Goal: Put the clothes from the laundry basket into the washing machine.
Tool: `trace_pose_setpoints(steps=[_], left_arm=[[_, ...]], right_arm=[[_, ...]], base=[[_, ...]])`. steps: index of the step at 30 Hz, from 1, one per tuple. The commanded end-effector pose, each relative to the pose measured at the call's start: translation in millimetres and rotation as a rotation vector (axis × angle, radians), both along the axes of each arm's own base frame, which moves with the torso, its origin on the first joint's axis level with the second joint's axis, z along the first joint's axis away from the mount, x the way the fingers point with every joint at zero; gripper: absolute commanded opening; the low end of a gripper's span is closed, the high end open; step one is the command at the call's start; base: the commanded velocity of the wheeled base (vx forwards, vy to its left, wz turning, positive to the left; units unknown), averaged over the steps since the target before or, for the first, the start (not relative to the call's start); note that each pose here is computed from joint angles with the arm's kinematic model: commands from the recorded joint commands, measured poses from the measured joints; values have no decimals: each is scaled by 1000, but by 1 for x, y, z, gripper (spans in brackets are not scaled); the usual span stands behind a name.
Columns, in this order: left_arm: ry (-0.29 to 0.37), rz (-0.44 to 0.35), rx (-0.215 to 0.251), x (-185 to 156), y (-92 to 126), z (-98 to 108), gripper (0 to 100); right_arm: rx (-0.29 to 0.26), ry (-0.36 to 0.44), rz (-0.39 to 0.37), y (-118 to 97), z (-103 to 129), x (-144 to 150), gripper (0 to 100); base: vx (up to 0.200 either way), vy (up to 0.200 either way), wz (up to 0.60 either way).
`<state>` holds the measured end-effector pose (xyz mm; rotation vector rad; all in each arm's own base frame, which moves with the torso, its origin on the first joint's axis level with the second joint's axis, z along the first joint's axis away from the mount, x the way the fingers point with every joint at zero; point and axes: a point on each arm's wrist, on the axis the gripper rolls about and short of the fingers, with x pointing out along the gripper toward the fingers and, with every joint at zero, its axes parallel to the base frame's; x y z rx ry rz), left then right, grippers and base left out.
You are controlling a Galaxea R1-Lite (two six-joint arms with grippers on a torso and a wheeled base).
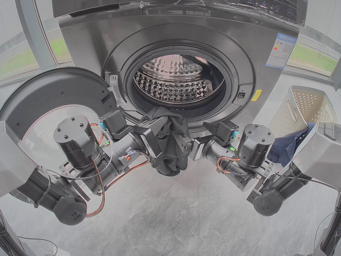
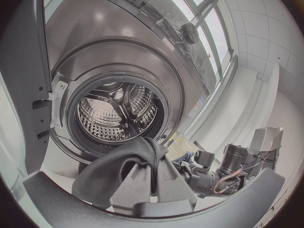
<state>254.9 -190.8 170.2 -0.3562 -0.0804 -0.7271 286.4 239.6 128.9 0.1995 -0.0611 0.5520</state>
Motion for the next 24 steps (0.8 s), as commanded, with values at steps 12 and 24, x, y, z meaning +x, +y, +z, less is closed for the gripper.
trace_pose_setpoints(steps=[12,24], left_arm=[[-7,-15,0,-10,5,-1,0],[-12,-22,-8,-11,5,1,0]], right_arm=[[-9,-1,-66,-15,-6,23,100],[-43,39,-24,6,-36,26,100]], base=[[0,0,0],[0,0,0]])
